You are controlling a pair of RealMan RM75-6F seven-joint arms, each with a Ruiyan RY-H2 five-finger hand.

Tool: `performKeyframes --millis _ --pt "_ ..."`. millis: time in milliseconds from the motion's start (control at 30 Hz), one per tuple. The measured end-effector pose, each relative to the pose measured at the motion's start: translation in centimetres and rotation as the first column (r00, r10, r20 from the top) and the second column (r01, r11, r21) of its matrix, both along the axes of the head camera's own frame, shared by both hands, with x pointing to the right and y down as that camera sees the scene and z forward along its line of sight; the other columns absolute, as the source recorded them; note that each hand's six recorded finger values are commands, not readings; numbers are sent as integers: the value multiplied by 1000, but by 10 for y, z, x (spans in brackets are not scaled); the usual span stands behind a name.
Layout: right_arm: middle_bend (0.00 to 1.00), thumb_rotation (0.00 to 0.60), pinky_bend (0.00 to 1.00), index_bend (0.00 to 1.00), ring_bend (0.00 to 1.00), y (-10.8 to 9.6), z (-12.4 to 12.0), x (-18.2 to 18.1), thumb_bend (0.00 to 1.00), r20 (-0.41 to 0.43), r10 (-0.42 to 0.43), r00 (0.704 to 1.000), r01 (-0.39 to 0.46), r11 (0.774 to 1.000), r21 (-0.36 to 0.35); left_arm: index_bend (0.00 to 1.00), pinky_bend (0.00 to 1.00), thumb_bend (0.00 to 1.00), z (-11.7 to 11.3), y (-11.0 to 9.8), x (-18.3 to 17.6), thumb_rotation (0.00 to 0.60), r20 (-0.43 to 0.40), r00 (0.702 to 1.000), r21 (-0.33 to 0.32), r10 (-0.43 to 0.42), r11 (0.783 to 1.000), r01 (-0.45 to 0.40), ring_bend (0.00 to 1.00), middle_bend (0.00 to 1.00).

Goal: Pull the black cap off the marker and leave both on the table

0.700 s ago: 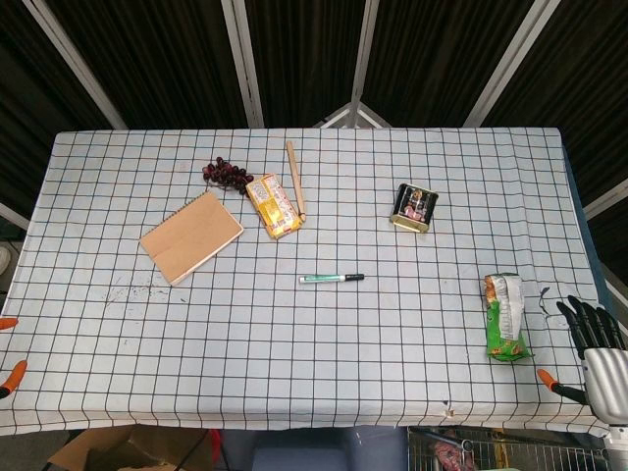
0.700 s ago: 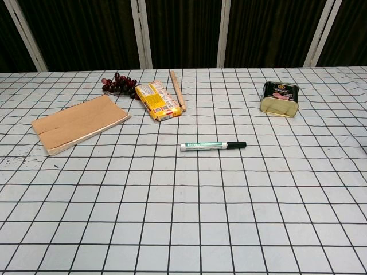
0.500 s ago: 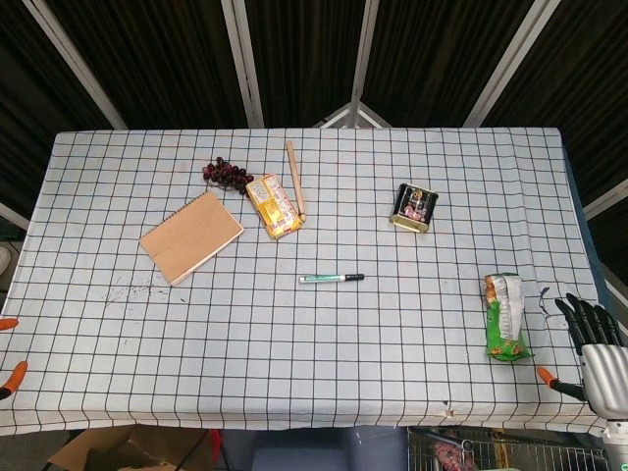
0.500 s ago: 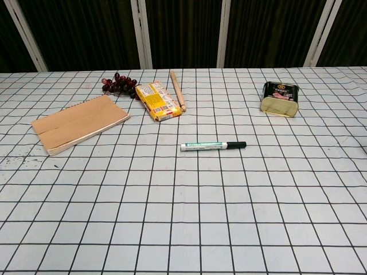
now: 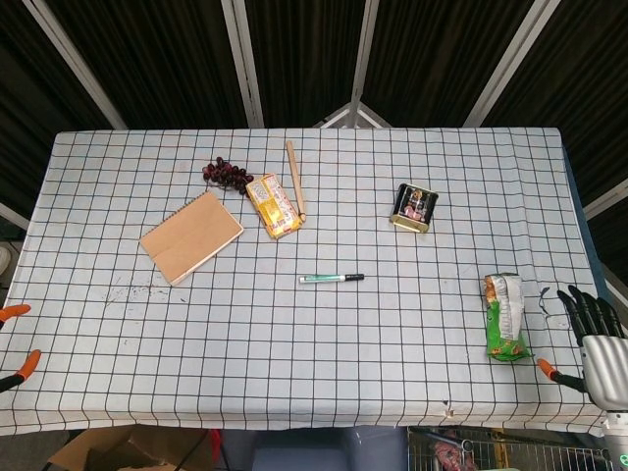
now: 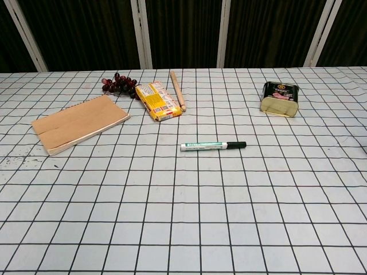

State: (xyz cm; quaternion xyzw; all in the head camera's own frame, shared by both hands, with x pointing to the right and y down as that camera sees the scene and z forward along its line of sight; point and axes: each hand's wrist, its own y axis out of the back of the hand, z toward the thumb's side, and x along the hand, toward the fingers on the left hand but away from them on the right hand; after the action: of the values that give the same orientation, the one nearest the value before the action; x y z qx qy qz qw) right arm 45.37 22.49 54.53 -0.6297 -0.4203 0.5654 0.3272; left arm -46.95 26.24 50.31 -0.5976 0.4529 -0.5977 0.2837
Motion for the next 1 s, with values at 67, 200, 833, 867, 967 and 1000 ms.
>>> performKeyframes --millis 67,200,833,867,967,1000 --pt "0 600 0 20 0 -2 1 1 178 -9 7 1000 -7 1000 -9 274 0 423 -1 -8 2 600 0 1000 -3 -1 1000 1 0 0" --pt "0 600 0 20 0 -8 -4 0 178 -19 11 1000 -11 1000 1 280 0 424 1 -22 9 600 -25 1000 -22 1 1000 -2 0 0" --pt "0 600 0 20 0 -36 -8 -11 178 -58 57 997 -58 998 -14 296 0 424 49 -145 67 600 30 996 -238 85 968 -75 0 0" --pt "0 600 0 20 0 -38 -8 -12 177 -61 60 996 -61 998 -12 297 0 424 53 -153 75 600 22 996 -239 92 967 -84 0 0" --pt "0 600 0 20 0 -40 -10 -12 178 -72 68 995 -69 998 -10 302 0 423 70 -177 100 600 -8 994 -233 112 966 -111 0 0" --pt "0 600 0 20 0 -40 -11 -11 178 -74 71 995 -72 997 -9 307 0 422 75 -183 107 600 -15 993 -232 116 966 -117 0 0"
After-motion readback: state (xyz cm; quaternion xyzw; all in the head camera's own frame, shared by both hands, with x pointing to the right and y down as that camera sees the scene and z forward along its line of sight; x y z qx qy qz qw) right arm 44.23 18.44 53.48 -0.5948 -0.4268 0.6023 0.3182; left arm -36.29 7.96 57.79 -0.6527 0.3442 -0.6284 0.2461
